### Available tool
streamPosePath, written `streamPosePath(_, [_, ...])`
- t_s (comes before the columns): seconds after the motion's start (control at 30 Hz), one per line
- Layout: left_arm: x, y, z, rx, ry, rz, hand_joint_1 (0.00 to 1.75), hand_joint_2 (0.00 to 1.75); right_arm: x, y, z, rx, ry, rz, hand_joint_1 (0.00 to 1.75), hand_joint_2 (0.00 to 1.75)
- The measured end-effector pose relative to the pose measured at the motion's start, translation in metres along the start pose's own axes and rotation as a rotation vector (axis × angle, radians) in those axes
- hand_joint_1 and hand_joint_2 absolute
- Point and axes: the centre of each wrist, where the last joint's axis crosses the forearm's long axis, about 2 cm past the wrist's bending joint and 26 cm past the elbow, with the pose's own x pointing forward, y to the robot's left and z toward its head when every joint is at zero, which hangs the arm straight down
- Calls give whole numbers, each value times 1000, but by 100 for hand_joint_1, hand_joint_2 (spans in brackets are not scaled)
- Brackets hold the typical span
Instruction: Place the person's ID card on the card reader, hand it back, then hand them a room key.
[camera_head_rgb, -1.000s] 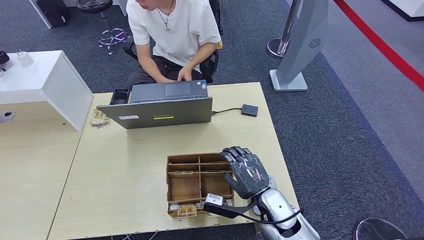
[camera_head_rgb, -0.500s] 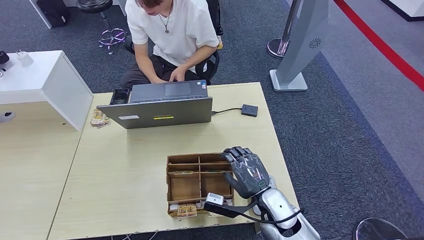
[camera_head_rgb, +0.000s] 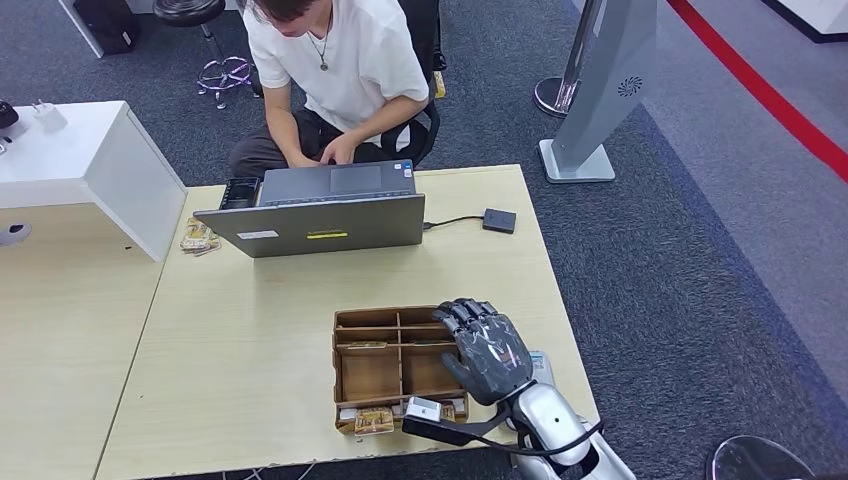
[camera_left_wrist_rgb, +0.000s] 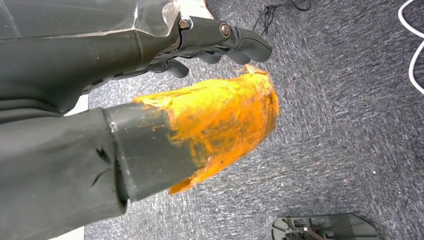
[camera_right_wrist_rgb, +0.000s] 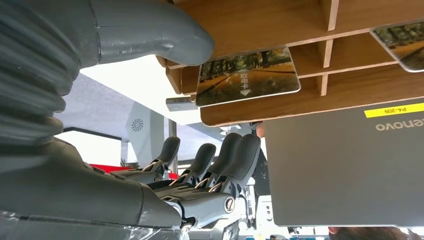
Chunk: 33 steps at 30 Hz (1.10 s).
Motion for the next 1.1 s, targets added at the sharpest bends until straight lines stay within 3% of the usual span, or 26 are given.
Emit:
streamPosePath(0.8, [0,0,0,0,0,1,0,0,1,1,-4,8,-10,-3,73,175])
streamPosePath(1.1, [0,0,0,-1,3,-2,0,0,1,3,-5,16,-7,-7,64,175])
